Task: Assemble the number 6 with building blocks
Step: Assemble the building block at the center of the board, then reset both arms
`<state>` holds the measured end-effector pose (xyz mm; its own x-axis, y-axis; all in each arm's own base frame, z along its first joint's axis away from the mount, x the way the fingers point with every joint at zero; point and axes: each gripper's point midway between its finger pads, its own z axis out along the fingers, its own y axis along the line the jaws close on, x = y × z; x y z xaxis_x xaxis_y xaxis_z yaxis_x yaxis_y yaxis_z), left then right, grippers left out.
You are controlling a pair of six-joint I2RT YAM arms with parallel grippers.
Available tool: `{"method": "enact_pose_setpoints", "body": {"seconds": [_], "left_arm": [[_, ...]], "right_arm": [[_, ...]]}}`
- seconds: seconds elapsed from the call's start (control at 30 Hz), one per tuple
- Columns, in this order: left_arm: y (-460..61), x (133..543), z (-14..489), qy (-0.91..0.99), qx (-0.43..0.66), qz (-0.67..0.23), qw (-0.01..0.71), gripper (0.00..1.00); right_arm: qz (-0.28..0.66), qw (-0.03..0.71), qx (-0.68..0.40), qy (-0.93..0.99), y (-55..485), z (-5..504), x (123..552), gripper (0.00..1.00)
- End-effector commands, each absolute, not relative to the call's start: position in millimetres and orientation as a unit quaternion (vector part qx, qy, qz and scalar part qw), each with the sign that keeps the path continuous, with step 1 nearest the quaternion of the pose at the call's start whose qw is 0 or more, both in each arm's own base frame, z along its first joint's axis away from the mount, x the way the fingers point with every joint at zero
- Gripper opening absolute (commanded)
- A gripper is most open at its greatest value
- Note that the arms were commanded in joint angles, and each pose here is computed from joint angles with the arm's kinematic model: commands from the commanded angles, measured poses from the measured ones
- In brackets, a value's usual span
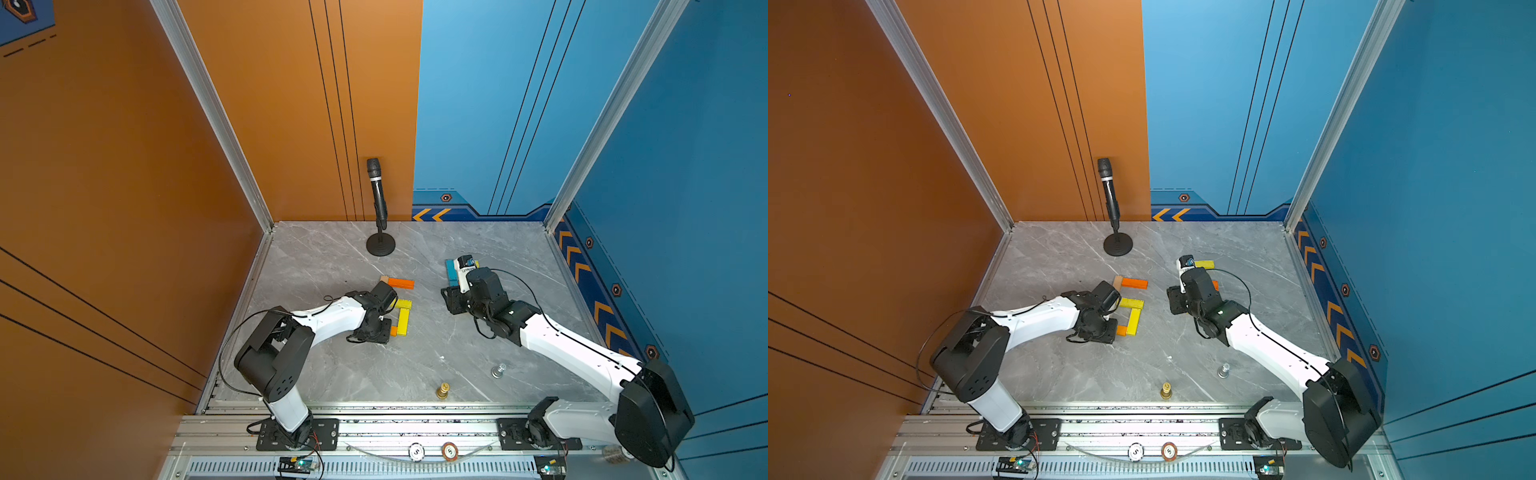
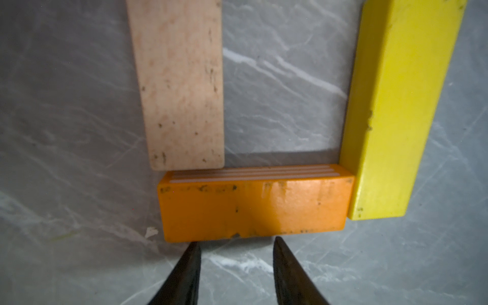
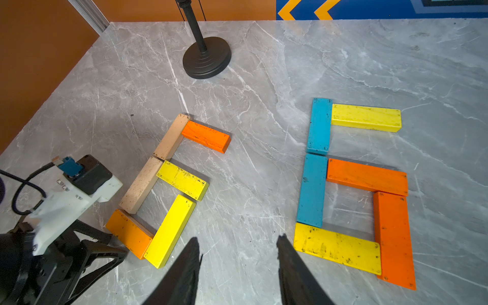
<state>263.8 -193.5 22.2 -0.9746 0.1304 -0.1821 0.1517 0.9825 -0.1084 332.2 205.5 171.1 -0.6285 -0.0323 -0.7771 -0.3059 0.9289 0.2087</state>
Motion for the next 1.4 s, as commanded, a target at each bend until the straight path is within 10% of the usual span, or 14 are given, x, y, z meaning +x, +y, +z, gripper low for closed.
{"method": "enact_pose_setpoints", "body": {"seconds": [0.0,0.43,0.83,1.37], "left_arm": [[-194.5,264.4,15.0,0.992,0.078,-0.066,0.076,0.46],[-192.4,265.7,39.4,0.989,0.075,-0.078,0.102,0.53],[-155.3,291.4,128.0,0.969,0.054,-0.080,0.227,1.00],[41.0,346.8,178.8,0.841,-0.162,-0.005,0.516,0.98]], "right_arm": [[0.162,0.421,-0.098,0.887,209.9,176.1,334.4,0.49],[0.152,0.422,-0.090,0.889,203.7,177.9,341.6,0.51],[0.079,0.434,-0.046,0.896,160.1,188.1,368.3,0.87],[-0.078,0.549,0.073,0.829,8.2,203.1,358.9,0.99]]}}
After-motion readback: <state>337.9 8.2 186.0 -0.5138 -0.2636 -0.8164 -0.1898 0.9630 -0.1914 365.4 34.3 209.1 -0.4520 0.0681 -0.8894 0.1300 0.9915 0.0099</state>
